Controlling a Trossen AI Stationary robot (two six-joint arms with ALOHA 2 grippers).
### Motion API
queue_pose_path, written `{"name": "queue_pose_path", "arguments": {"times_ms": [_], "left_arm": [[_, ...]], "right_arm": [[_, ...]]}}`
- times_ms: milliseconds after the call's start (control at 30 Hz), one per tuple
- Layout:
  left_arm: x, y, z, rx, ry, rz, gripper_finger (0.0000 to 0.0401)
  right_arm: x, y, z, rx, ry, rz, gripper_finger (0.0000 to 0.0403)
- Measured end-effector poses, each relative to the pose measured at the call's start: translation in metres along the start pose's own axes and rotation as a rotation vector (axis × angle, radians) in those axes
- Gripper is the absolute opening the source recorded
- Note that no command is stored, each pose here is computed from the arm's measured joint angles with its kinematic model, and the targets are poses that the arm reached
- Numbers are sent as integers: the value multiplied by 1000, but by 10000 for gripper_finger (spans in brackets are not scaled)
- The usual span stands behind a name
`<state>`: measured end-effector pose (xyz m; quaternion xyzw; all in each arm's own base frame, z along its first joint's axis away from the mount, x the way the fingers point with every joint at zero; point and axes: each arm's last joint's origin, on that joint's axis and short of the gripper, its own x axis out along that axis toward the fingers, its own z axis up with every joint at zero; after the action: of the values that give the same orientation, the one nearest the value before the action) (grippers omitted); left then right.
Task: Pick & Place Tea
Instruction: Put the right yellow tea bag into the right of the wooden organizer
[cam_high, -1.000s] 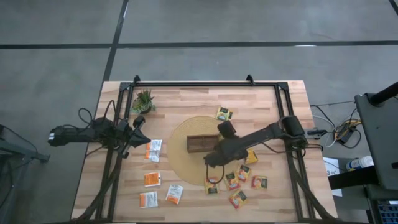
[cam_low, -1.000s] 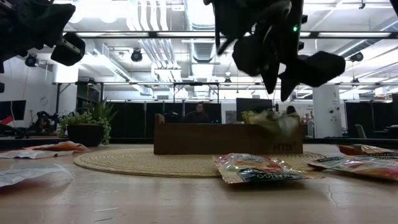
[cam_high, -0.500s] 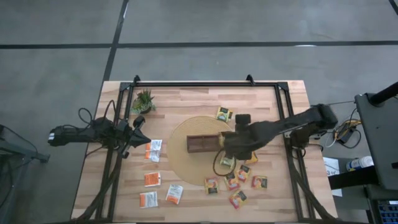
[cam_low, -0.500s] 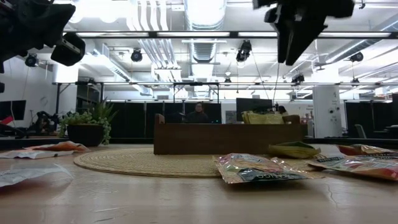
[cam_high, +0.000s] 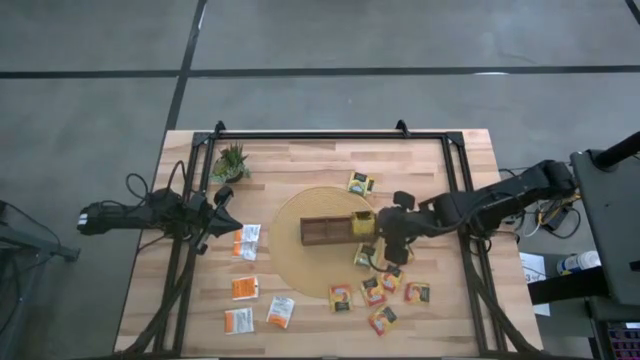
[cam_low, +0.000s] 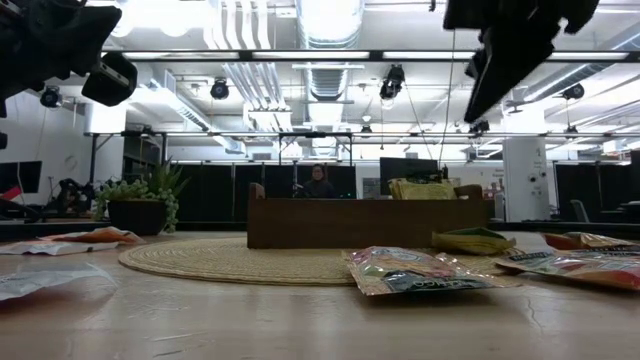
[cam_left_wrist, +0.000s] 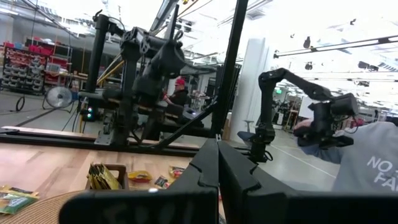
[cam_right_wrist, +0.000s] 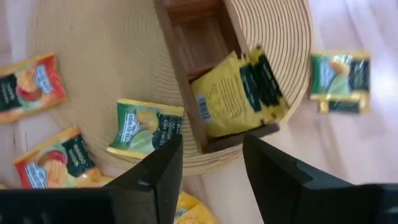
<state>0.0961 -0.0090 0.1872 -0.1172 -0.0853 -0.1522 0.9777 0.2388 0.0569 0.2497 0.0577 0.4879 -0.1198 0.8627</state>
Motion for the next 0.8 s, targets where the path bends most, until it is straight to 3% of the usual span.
{"name": "queue_pose_path", "arguments": {"times_ms": [400,800], "left_arm": [[0,0,0,0,0,0,0],[0,0,0,0,0,0,0]], "right_arm": [[35,-8,-40,371,99,-78,157],[40,-4,-30,611,22,-77,153]]}}
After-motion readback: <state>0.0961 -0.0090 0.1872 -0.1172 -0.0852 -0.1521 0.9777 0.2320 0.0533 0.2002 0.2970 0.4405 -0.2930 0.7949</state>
